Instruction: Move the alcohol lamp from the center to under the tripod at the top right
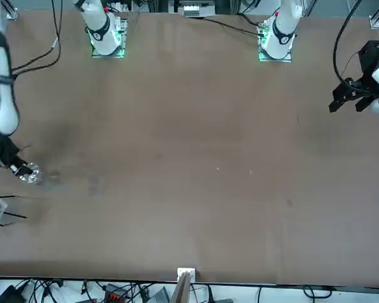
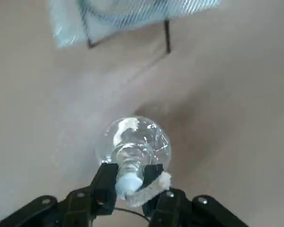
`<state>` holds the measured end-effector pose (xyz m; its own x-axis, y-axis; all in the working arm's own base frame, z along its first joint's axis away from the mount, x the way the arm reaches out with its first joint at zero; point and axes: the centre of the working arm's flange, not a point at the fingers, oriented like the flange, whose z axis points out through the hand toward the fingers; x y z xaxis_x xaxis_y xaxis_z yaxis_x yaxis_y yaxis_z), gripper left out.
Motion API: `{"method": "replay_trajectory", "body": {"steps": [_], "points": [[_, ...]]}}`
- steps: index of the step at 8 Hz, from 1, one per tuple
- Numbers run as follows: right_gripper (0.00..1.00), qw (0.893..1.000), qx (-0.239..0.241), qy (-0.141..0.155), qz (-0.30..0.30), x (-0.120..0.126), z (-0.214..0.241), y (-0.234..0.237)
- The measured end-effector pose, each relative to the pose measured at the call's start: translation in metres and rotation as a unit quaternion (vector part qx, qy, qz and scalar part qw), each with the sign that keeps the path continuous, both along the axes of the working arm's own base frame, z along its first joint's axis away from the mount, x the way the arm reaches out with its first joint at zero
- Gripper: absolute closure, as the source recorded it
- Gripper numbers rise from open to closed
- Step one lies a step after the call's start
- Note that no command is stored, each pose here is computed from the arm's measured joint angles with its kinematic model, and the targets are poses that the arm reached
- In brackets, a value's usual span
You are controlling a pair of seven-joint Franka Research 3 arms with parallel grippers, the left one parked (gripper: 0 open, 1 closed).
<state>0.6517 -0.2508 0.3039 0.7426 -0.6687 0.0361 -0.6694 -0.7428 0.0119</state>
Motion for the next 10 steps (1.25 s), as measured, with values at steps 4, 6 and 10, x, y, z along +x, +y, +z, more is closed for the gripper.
{"method": "replay_trajectory", "body": {"steps": [4,6,10], "points": [[0.70,0.999,0.035,-0.009,-0.034,0.039,-0.021,-0.030],[0.71,0.997,0.053,-0.006,-0.050,0.041,-0.032,-0.043],[0.38,0.998,0.053,-0.002,-0.040,0.043,-0.040,-0.044]]}}
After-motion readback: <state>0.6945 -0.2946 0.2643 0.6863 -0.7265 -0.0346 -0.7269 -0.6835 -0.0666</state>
